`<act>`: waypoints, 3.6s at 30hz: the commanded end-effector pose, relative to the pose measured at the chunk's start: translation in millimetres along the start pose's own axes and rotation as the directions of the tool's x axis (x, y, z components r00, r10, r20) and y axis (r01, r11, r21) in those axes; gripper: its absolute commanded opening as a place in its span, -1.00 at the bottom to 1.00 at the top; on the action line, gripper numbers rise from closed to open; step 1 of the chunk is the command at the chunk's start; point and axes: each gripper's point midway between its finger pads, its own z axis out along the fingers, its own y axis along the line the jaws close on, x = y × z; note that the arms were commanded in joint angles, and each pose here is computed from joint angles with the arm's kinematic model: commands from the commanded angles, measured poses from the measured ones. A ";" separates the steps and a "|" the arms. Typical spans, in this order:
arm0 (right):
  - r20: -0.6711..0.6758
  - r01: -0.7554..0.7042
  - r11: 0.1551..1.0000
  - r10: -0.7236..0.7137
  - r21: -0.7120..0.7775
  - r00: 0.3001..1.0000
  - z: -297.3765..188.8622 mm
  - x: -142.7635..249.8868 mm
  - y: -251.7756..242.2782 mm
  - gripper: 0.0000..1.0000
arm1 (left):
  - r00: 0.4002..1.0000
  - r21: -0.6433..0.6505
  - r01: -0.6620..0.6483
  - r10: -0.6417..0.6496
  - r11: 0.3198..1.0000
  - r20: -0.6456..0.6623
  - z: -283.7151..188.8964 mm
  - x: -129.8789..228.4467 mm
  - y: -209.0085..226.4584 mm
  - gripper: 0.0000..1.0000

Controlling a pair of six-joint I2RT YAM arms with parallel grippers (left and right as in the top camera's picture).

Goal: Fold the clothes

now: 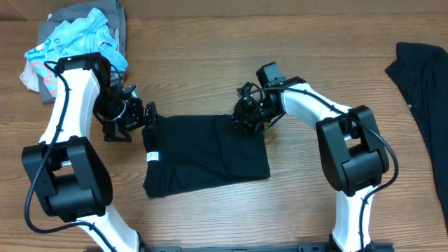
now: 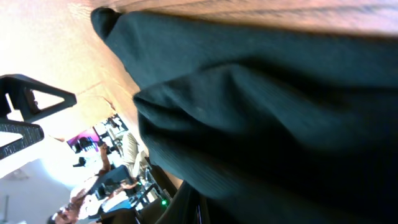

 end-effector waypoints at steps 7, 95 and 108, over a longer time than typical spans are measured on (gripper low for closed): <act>0.110 0.146 0.989 -0.148 0.027 0.983 -28.8 -11.2 37.3 -0.83 | 1.000 -0.005 -0.027 0.027 1.000 0.016 -4.4 3.0 -3.4 1.00; 0.213 0.133 0.988 -0.113 -0.084 0.971 0.4 11.5 4.1 -0.05 | 0.999 0.002 -0.027 0.027 1.000 0.023 -4.4 1.2 -4.7 1.00; 0.274 0.195 0.975 -0.160 -0.104 0.948 -0.5 -11.6 10.4 -0.18 | 0.999 0.001 -0.028 0.028 1.000 0.023 -4.4 1.1 -4.7 0.99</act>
